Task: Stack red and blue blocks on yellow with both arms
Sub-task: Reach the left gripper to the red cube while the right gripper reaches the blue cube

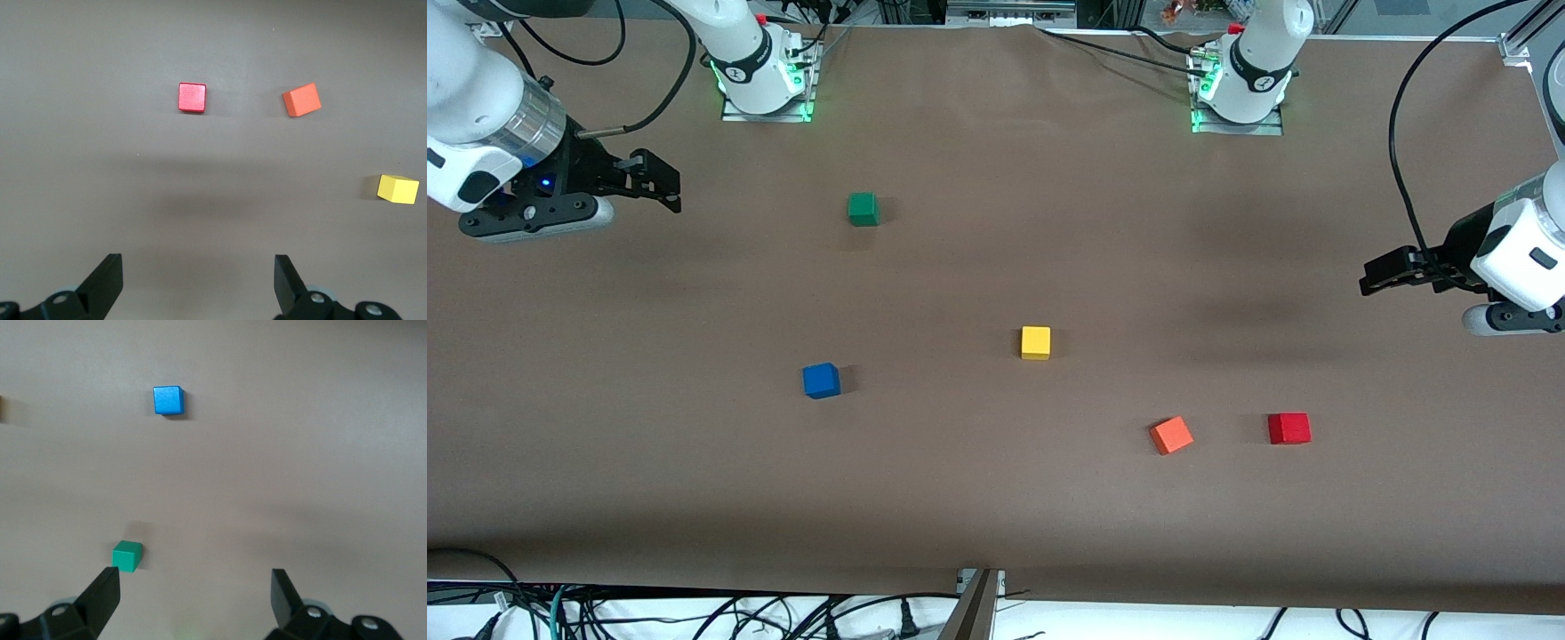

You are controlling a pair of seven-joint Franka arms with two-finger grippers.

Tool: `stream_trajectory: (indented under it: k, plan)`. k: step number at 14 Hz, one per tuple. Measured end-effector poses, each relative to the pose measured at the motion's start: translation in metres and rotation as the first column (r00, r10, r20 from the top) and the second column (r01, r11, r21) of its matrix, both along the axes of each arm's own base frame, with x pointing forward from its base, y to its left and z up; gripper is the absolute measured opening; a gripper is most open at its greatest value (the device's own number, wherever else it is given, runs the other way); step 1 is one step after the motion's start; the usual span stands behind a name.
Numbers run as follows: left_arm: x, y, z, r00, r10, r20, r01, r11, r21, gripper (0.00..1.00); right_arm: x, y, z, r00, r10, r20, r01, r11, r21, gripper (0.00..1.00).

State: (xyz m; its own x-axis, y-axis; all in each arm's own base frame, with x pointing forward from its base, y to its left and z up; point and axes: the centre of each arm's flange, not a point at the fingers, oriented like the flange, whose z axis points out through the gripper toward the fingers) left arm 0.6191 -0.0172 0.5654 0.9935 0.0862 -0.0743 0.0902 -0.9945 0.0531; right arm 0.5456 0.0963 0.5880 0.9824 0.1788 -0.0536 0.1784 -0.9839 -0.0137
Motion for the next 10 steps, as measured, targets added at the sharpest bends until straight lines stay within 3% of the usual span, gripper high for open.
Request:
stream_trajectory:
  k: [6, 10]
  plan:
    - [0.008, 0.001, -0.014, 1.0, 0.004, 0.022, -0.004, 1.0, 0.0, 1.0, 0.002, 0.001, 0.008, 1.0, 0.003, 0.018, -0.003, 1.0, 0.003, 1.0]
    - [0.053, 0.014, -0.122, 0.999, 0.035, 0.023, -0.034, 0.999, -0.005, 1.0, 0.003, 0.001, 0.007, 1.0, 0.003, 0.017, -0.003, 1.0, 0.003, 1.0]
